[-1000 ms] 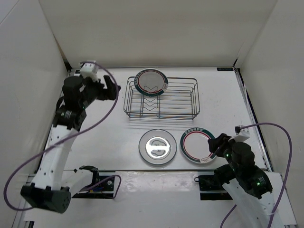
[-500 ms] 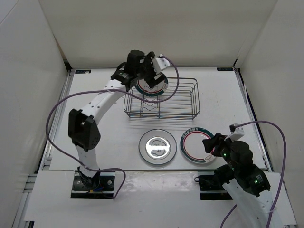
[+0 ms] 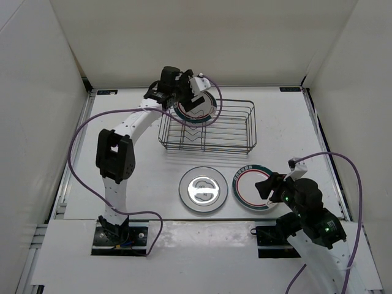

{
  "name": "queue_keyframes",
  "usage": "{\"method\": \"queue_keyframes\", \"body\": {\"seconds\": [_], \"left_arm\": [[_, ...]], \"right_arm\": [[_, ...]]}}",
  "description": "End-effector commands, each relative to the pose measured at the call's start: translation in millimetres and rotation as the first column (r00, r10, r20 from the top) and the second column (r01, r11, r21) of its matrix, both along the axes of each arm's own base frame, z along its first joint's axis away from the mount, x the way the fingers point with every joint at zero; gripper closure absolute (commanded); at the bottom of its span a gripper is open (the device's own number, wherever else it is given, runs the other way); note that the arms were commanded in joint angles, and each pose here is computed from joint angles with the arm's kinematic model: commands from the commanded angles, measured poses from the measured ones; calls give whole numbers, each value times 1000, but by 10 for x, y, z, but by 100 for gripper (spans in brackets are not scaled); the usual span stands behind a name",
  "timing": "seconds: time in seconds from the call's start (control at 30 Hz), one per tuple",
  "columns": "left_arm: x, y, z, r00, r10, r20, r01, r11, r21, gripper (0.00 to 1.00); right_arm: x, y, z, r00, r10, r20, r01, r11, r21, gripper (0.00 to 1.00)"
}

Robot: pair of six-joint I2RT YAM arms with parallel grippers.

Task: Unload the plates from the dish rack

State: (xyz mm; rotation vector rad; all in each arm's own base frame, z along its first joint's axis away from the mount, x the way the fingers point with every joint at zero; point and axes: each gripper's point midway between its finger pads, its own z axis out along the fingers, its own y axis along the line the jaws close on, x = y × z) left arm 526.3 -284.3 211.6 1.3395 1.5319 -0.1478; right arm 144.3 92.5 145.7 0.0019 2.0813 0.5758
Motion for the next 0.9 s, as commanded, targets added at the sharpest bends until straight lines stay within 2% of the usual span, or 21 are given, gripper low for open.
{"method": "queue_keyframes", "body": {"seconds": [0.0,0.3,0.6,0.7,0.73,0.8,0.87], "left_arm": [[167,29,423,998,-7,67,14,993,-115,4],[292,-107,591,993,-43,106,61,982,-176,6],[387,-236,231,991,-89,95,102,984,-148,6],[405,-205,182,993,-83,81,95,983,-156,10],[391,-210,160,993,-88,76,99,983,-157,16],[406,-173,91,995,-76,62,85,983,-162,38],[392,-156,47,996,-65,54,73,983,-165,41]], "right_arm": [[46,67,65,999,37,32,-37,999,2,34],[39,112,-1,998,68,-15,-69,997,-19,33],[37,114,-8,998,66,-22,-66,998,-17,32],[33,110,-7,998,63,-25,-63,998,-16,32],[30,107,-1,998,60,-25,-60,998,-13,32],[33,93,-5,998,53,-25,-53,998,-16,32],[36,85,6,999,46,-23,-46,999,-15,30]]}}
